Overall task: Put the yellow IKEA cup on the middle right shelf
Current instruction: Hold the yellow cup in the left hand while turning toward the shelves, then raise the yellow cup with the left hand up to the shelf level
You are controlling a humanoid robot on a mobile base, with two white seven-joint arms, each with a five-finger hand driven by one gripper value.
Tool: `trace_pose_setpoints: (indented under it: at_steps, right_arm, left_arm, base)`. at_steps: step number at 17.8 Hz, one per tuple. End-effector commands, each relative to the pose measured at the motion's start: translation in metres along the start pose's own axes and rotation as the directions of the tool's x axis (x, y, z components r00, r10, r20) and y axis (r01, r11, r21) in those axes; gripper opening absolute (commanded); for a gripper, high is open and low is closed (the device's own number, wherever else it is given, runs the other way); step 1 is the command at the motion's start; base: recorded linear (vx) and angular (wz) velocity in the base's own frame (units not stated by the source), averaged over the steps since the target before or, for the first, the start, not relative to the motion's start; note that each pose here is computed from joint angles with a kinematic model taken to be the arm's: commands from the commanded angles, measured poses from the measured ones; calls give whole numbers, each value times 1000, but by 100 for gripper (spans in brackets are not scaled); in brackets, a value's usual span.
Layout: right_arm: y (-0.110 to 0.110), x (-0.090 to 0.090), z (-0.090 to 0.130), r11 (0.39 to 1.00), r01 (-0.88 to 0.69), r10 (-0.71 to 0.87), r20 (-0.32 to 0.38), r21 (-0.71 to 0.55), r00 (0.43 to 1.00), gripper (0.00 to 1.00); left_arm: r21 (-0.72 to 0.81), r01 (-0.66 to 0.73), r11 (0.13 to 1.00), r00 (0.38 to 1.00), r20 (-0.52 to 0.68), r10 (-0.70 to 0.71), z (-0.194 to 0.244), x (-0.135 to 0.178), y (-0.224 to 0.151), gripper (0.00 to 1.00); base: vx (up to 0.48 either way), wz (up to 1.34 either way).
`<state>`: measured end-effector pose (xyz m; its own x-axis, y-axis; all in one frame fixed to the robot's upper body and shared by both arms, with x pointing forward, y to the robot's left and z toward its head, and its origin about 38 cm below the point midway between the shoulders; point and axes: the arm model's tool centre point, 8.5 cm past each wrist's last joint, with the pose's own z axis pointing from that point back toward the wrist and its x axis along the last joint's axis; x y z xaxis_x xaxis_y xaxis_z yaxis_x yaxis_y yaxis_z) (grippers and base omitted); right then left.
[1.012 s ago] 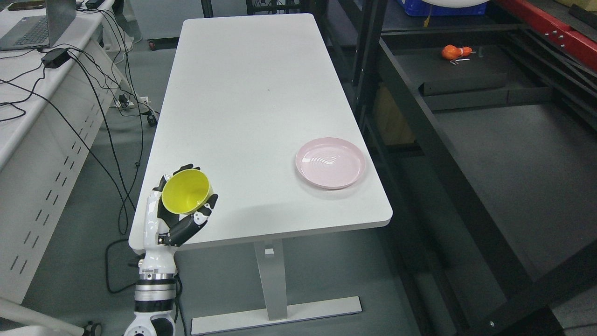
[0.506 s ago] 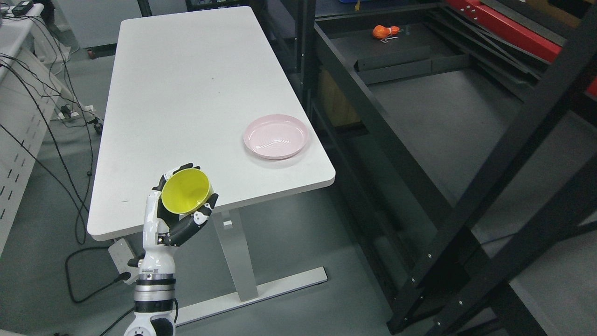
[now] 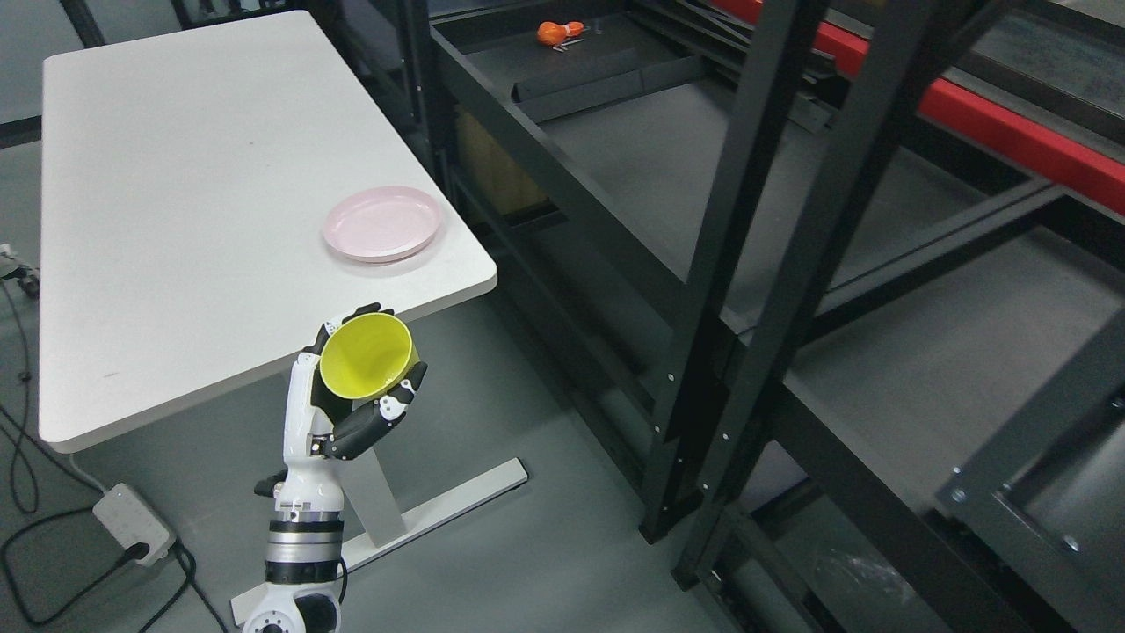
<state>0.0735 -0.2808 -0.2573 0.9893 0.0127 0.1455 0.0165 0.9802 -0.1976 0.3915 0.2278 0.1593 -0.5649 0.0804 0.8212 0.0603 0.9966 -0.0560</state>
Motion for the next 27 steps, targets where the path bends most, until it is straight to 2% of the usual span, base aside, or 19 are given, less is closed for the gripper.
trace_pose_setpoints:
  at_steps: [1, 8, 13, 17, 22, 27]
  right_arm:
    - [-10, -9, -1, 1000, 3, -4, -15, -16, 1000, 99]
    - [-10, -9, -1, 1000, 3, -4, -15, -16, 1000, 99]
    - [-10, -9, -1, 1000, 3, -4, -15, -16, 1000, 99]
    - [-10, -9, -1, 1000, 3, -4, -15, -16, 1000, 99]
    - [-10, -9, -1, 1000, 3, -4, -15, -16, 1000, 99]
    - [-10, -9, -1, 1000, 3, -4, -15, -16, 1000, 99]
  left_arm:
    - [-73, -15, 997, 1000, 14, 16, -9, 3, -21, 1]
    - [-160, -46, 986, 998, 43, 54, -25, 8, -54, 2]
    - [-199, -49, 979, 992, 103, 70, -46, 24, -67, 2]
    - [-234, -51, 971, 980, 175, 93, -62, 46, -79, 2]
    - [-298, -54, 953, 932, 326, 155, -78, 99, -100, 2]
    - [-427, -91, 899, 919, 312, 241, -61, 108, -147, 2]
  base:
    - [-226, -530]
    - [-259, -709]
    - [-182, -913]
    - [-94, -784]
    - [8, -237]
    - [36, -101]
